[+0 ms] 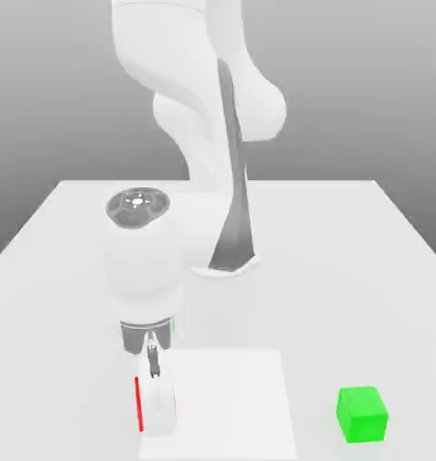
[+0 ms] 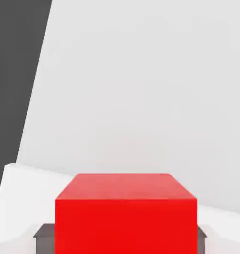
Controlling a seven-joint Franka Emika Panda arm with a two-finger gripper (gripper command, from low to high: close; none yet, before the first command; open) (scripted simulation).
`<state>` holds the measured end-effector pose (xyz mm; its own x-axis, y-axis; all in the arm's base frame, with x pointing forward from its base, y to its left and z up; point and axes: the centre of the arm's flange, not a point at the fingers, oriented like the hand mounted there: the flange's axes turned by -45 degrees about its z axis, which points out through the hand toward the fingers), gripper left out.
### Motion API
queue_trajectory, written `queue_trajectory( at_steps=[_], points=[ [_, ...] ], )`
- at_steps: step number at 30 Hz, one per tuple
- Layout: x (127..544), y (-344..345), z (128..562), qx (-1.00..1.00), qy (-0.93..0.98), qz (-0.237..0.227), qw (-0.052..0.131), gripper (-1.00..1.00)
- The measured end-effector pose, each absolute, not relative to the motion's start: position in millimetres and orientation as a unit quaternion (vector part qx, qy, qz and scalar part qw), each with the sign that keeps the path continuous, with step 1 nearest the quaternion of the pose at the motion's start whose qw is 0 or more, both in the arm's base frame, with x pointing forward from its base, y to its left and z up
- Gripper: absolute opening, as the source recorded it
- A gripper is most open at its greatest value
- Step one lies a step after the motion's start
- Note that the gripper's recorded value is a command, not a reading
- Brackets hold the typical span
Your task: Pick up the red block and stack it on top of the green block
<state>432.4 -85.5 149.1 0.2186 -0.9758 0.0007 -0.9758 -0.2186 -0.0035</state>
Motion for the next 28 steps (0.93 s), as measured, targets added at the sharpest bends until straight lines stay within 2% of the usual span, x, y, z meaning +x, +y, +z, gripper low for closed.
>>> queue_trajectory(
  at_steps=[2,8,13,18,22,23,28],
  points=[
    [432,-86,148,-0.780,0.625,-0.001,0.001,-1.00],
    [435,-76,207,-0.783,0.621,-0.001,0.001,-1.00],
    [457,40,226,-0.818,0.575,0.000,0.001,-1.00],
    [447,165,241,-0.850,0.527,-0.001,0.001,-1.00],
    [442,193,203,-0.856,0.516,-0.001,0.001,-1.00],
    [441,194,190,-0.857,0.516,-0.001,0.001,1.00],
    [441,194,190,-0.857,0.516,-0.001,0.001,1.00]
  ],
)
